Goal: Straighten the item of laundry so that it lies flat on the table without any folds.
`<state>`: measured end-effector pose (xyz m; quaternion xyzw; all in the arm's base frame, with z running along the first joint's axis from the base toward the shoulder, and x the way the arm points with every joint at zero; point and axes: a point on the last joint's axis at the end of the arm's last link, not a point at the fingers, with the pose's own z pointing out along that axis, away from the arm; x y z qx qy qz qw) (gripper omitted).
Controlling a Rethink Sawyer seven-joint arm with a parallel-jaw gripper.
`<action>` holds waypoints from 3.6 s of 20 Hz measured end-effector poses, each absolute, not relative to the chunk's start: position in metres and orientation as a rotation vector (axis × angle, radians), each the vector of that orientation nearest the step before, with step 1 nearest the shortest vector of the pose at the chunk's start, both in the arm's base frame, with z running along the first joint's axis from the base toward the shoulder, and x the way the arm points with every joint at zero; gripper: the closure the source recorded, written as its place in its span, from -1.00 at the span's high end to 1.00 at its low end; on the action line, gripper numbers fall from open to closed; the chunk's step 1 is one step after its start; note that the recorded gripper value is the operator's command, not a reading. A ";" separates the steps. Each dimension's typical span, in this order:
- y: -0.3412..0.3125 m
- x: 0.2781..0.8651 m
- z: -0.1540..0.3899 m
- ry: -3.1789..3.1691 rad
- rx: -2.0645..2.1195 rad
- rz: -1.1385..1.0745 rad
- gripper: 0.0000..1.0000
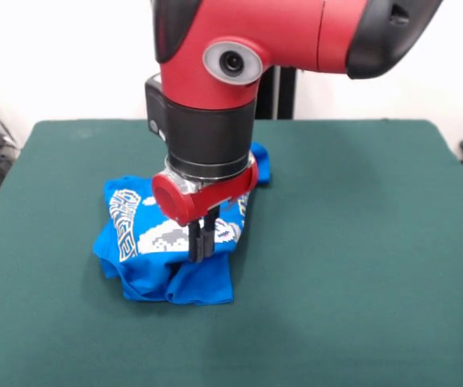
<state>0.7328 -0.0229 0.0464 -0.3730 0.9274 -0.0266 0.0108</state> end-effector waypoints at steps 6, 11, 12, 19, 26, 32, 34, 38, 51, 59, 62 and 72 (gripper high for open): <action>-0.026 0.729 0.046 2.903 -1.153 -0.082 -1.00; -0.025 0.728 0.046 2.902 -1.132 -0.070 -1.00; -0.025 0.727 0.046 2.901 -1.123 -0.065 -1.00; -0.024 0.724 0.057 2.884 -1.039 -0.022 -1.00; -0.023 0.726 0.070 2.865 -1.002 -0.009 -1.00; -0.023 0.724 0.063 2.875 -1.007 -0.007 -1.00; -0.023 0.722 0.060 2.880 -1.008 -0.008 -1.00; -0.025 0.721 0.056 2.881 -1.005 -0.022 -1.00; -0.036 0.707 0.017 2.902 -0.993 -0.073 -1.00; -0.049 0.674 -0.013 2.892 -1.020 -0.011 -1.00; -0.052 0.665 -0.020 2.865 -1.043 0.024 -1.00; -0.056 0.663 -0.008 2.703 -1.009 0.149 -1.00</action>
